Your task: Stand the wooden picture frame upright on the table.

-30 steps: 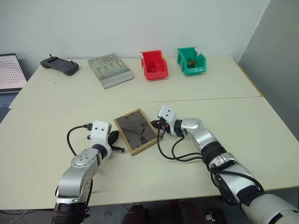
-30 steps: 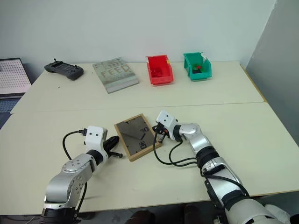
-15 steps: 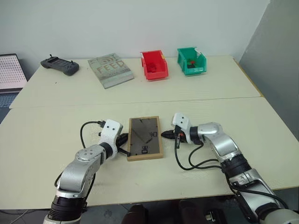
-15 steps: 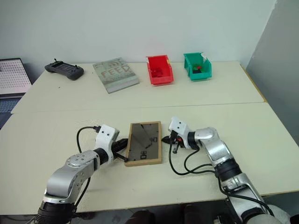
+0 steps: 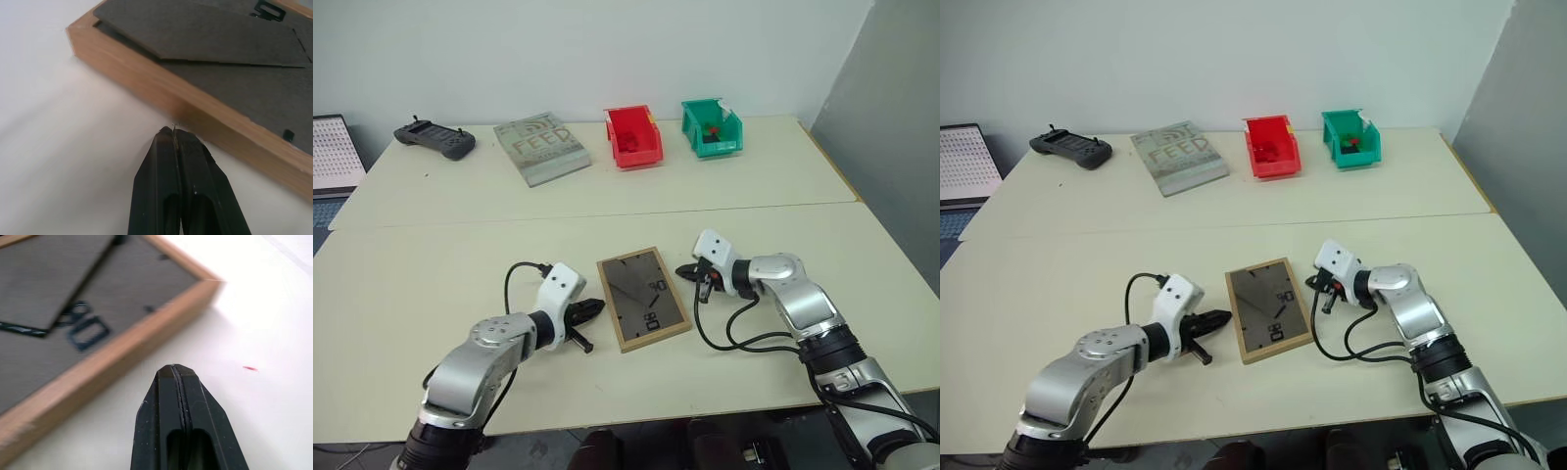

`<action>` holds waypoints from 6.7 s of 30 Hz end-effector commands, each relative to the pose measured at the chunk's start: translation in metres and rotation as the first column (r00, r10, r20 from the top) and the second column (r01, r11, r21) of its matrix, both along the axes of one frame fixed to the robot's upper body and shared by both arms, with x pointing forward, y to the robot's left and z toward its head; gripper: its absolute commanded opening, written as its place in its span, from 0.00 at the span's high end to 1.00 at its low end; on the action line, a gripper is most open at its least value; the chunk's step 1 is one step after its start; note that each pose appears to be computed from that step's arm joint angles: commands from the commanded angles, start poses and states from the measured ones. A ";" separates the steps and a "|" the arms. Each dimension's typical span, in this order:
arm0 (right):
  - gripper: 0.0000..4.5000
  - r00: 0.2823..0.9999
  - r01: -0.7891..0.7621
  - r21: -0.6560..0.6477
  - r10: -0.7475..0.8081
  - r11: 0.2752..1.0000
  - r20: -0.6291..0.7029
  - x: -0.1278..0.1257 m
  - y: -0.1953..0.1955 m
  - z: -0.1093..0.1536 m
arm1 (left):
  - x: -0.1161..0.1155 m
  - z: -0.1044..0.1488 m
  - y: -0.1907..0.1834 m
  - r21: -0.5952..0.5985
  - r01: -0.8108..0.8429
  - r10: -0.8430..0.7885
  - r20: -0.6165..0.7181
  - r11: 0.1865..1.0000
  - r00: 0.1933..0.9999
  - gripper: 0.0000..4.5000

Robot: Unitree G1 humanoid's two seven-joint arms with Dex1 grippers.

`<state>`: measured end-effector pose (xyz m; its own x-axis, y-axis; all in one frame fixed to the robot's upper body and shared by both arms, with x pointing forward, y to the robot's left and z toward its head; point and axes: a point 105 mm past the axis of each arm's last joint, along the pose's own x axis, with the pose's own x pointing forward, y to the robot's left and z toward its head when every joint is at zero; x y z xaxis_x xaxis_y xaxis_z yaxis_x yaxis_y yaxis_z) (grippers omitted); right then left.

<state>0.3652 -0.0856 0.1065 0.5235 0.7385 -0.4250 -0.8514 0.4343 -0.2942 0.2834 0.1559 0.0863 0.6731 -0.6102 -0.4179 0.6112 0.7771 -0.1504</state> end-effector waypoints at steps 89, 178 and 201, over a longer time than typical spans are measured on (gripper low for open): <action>0.00 0.840 -0.528 0.371 0.534 0.764 0.097 -0.066 0.116 0.114 | 0.016 0.083 0.000 -0.339 0.225 -0.246 -0.021 0.913 0.969 0.71; 0.70 0.957 -0.095 0.352 0.183 0.931 -0.226 0.034 0.081 0.005 | -0.027 0.074 0.004 -0.113 -0.133 0.168 0.412 0.985 0.895 0.00; 0.02 0.950 -0.195 0.319 0.259 0.927 -0.172 -0.022 -0.018 0.073 | -0.003 0.113 0.079 -0.045 -0.037 0.049 0.308 0.998 0.950 0.00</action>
<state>0.3612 -0.1196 0.1440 0.3330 0.8852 -0.3250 -0.9346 0.3556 0.0107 0.2822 0.2286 0.1772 0.8046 -0.5590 -0.2003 0.5691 0.8222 -0.0085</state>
